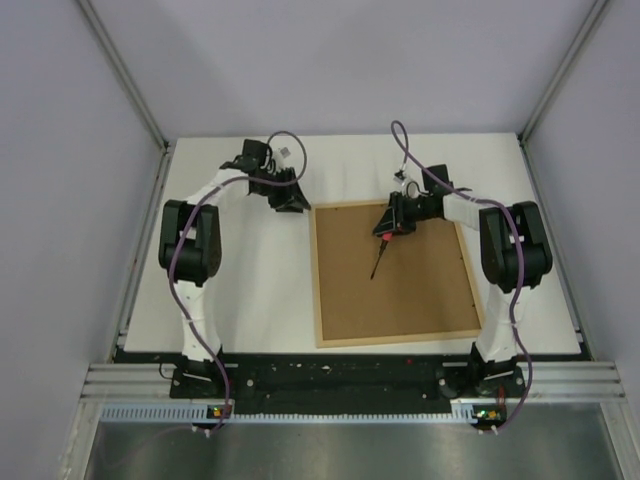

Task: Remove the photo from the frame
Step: Adjust the photo frame at the center of the board.

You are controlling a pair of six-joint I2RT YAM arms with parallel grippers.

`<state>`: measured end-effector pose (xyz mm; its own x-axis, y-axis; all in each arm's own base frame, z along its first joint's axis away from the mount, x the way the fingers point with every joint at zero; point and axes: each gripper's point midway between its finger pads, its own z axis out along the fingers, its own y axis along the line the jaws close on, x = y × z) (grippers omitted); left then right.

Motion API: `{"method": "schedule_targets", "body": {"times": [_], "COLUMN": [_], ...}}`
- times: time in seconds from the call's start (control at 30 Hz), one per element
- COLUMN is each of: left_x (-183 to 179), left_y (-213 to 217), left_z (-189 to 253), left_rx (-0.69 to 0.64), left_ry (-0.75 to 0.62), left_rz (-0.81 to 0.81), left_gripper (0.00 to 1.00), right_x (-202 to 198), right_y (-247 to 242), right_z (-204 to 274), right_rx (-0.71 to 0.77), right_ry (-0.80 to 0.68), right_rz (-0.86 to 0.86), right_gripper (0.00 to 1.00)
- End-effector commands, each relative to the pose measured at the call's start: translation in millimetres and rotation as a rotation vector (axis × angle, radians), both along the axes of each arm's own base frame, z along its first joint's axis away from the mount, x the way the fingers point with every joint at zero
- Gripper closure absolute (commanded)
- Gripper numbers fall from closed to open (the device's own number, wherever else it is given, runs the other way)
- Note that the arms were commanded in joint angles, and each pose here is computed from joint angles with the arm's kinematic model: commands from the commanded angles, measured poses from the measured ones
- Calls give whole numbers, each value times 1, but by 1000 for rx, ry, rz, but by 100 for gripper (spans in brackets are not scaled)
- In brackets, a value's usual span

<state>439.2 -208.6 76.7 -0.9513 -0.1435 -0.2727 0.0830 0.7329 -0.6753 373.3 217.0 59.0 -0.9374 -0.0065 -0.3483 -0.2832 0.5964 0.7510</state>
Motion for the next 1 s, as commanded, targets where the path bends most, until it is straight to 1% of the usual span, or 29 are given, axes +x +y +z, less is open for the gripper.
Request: {"method": "schedule_targets", "body": {"times": [0.0,0.07,0.1,0.17,0.2,0.27,0.3,0.4,0.5,0.7,0.8,0.97], "left_x": [53,65,70,75,73,73,69,65,65,73,75,74], "left_y": [-1,-4,-8,-13,-18,-25,-32,-40,-44,-47,-46,-43], "left_z": [81,87,93,93,89,78,71,45,25,0,-10,-22], "left_rx": [37,66,63,85,86,127,150,283,369,461,491,526], "left_ry": [-378,-435,-477,-509,-528,-556,-578,-636,-671,-675,-665,-653], "left_rz": [-132,-187,-229,-287,-352,-429,-495,-638,-723,-752,-758,-785], "left_gripper": [49,34,23,13,2,2,2,2,2,5,9,16], "right_x": [20,19,19,18,15,10,9,2,-8,-29,-38,-47], "right_y": [-1,-2,-3,-6,-8,-10,-13,-22,-33,-53,-55,-55], "right_z": [36,53,63,80,89,107,118,147,176,207,217,219], "right_rx": [-29,-36,-39,-55,-63,-77,-81,-84,-69,-65,-56,-43], "right_ry": [-203,-258,-290,-346,-367,-419,-450,-513,-569,-651,-681,-692], "right_rz": [64,88,97,115,122,144,145,140,127,108,106,115], "right_gripper": [100,100,100,100,100,100,100,100,100,100,100,100]}}
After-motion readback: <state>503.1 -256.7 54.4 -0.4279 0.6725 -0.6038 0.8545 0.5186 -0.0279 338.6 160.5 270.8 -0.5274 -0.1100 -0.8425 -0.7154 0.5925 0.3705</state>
